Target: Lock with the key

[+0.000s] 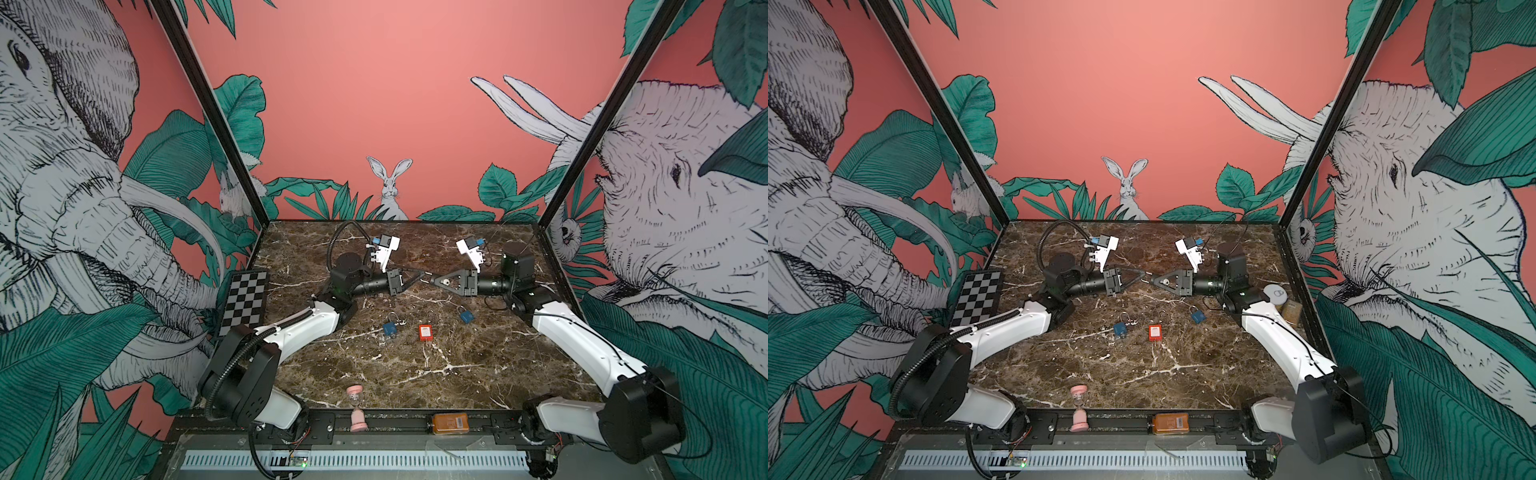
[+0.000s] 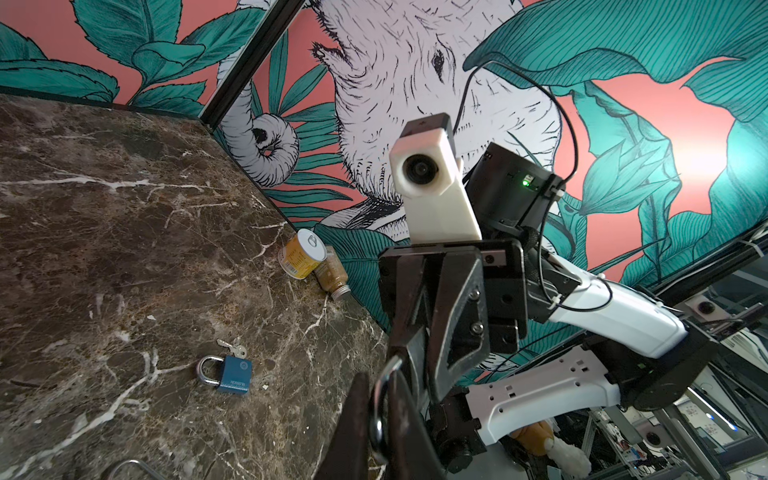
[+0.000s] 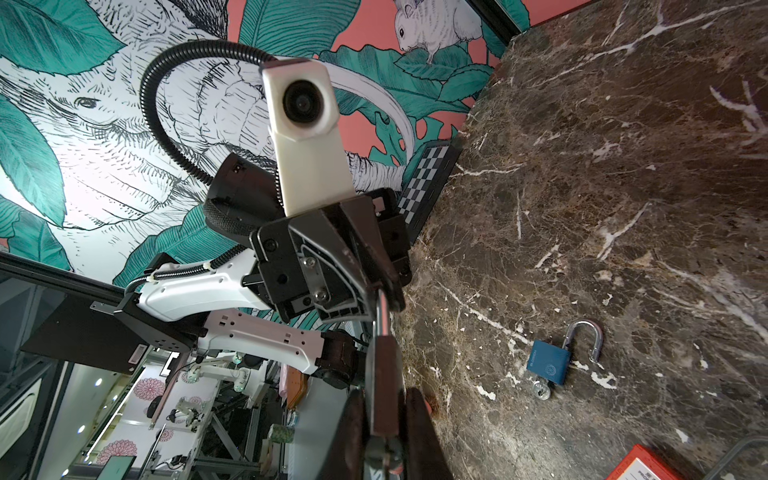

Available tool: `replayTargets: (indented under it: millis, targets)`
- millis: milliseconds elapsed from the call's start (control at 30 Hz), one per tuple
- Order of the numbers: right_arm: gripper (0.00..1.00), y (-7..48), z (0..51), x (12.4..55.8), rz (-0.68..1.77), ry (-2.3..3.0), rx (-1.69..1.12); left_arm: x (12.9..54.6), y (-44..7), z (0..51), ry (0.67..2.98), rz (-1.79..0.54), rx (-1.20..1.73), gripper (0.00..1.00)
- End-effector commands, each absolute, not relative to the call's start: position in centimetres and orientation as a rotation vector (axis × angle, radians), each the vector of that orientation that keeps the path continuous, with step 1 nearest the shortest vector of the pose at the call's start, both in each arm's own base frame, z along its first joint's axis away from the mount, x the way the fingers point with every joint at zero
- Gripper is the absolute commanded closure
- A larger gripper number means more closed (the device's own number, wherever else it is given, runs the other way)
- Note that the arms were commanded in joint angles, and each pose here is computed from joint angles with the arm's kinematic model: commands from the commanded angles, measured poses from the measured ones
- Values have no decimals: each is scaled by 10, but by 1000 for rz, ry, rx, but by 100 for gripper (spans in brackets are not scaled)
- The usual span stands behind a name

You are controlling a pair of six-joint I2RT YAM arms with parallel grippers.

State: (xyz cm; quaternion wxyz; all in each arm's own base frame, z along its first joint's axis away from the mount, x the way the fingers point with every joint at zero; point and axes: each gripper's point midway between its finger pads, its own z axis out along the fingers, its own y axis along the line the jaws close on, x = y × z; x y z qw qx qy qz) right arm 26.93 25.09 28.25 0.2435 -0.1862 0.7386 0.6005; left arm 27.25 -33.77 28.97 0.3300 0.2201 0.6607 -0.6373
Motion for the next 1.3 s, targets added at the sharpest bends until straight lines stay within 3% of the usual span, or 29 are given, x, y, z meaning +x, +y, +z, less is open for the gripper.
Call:
replayTargets:
  millis: [0, 67, 1267]
  targets:
    - [100, 246, 303, 275, 1576, 1918, -542, 253, -337, 306, 1672, -1691, 645, 94]
    - [100, 246, 304, 275, 1575, 1916, -542, 253, -337, 306, 1675, -1689, 643, 100]
    - [100, 278, 302, 314, 1601, 1860, -543, 209, -374, 321, 1592, -1815, 805, 100]
